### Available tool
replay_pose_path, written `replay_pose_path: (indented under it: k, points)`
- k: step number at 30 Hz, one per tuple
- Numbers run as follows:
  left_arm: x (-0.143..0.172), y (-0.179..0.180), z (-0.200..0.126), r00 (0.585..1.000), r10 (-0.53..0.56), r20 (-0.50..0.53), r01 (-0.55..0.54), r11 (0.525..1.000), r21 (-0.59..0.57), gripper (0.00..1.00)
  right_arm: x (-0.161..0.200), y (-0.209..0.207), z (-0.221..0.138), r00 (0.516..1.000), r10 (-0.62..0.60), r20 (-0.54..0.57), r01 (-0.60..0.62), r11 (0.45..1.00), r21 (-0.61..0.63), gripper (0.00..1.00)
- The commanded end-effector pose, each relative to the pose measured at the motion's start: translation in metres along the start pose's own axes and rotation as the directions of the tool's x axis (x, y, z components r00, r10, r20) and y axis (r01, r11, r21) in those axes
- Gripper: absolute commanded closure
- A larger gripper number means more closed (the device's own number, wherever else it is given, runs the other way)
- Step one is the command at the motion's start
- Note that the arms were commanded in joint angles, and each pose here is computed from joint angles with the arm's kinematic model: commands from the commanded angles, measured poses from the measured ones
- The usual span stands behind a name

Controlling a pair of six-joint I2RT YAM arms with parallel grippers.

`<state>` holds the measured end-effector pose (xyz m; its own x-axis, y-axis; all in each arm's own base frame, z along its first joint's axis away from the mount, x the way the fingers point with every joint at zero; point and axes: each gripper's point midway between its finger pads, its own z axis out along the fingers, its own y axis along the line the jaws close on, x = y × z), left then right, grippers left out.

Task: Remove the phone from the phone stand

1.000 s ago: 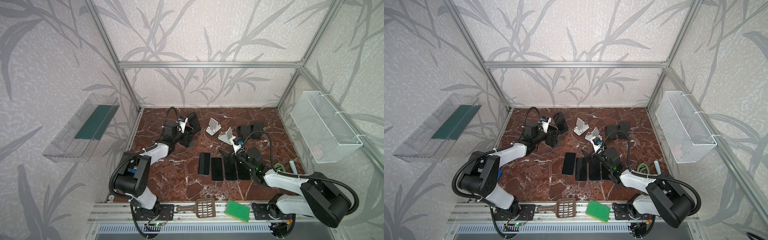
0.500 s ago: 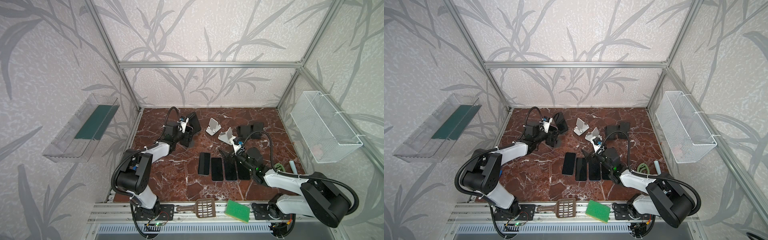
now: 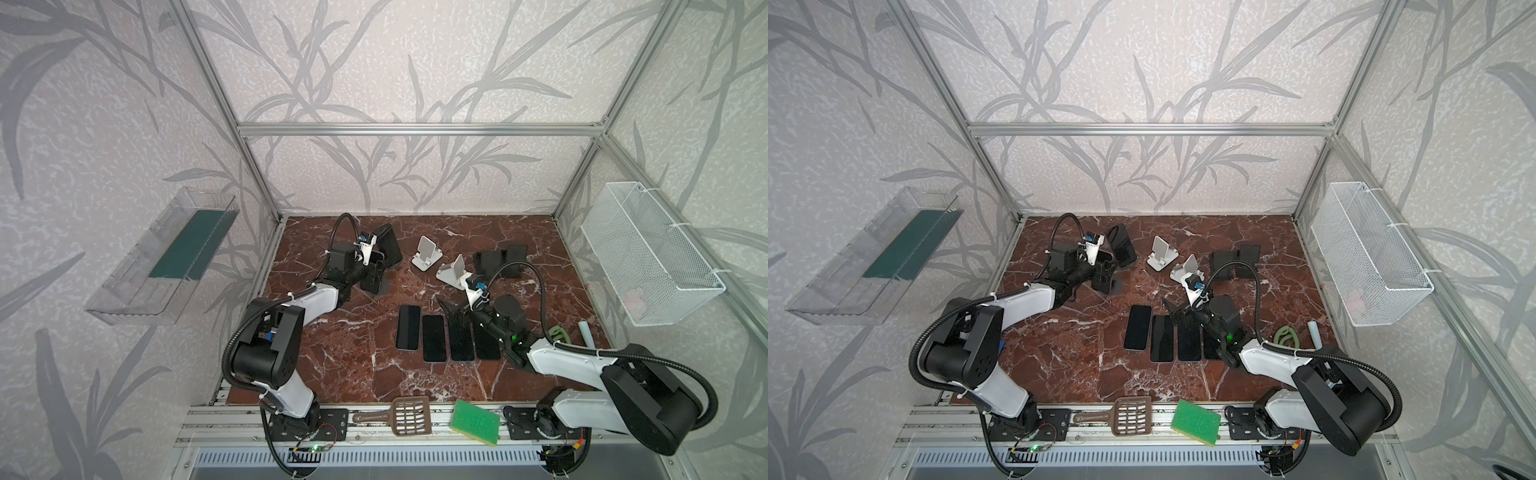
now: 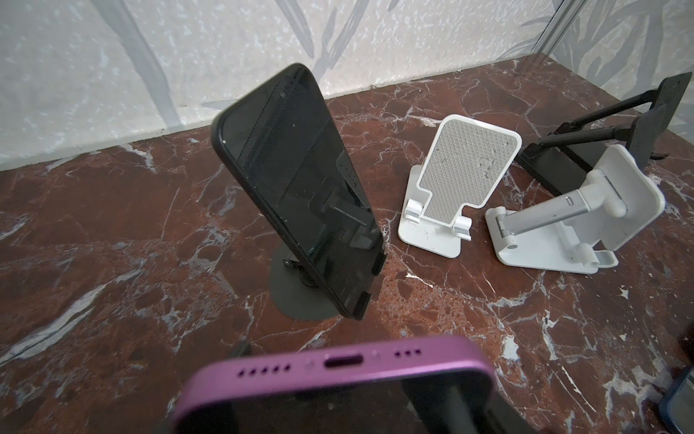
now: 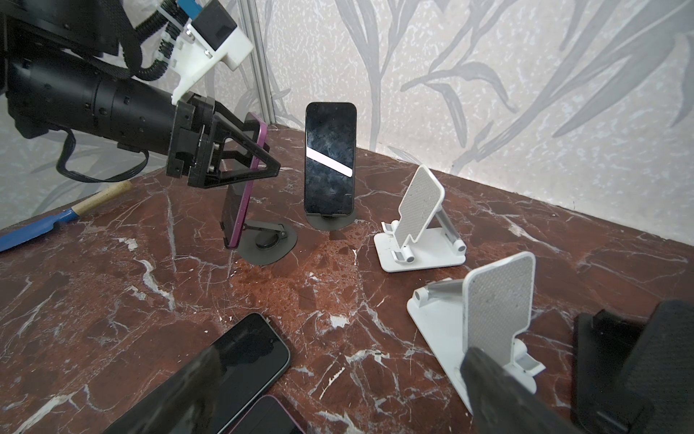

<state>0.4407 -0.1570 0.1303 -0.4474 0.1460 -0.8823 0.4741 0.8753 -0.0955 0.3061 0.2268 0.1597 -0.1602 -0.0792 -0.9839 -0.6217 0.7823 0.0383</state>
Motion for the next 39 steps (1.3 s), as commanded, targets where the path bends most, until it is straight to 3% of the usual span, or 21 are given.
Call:
replay_pose_path:
  k: [1,24,39]
  points:
    - [-0.01,0.0,0.0,1.0,0.02,0.02,-0.021,1.0,0.01,0.27,-0.005,0.002,-0.003,1.0,-0.003,0.028,0.003,1.0,-0.002,0.01]
    - [-0.03,-0.001,-0.013,0.998,-0.002,0.066,0.001,1.0,0.002,0.42,-0.005,0.002,-0.003,1.0,0.005,0.028,-0.005,1.0,-0.001,0.01]
    - [-0.071,-0.001,-0.04,0.989,-0.05,0.138,0.056,0.998,-0.037,0.46,-0.004,0.0,-0.003,1.0,0.009,0.027,-0.01,1.0,0.007,0.01]
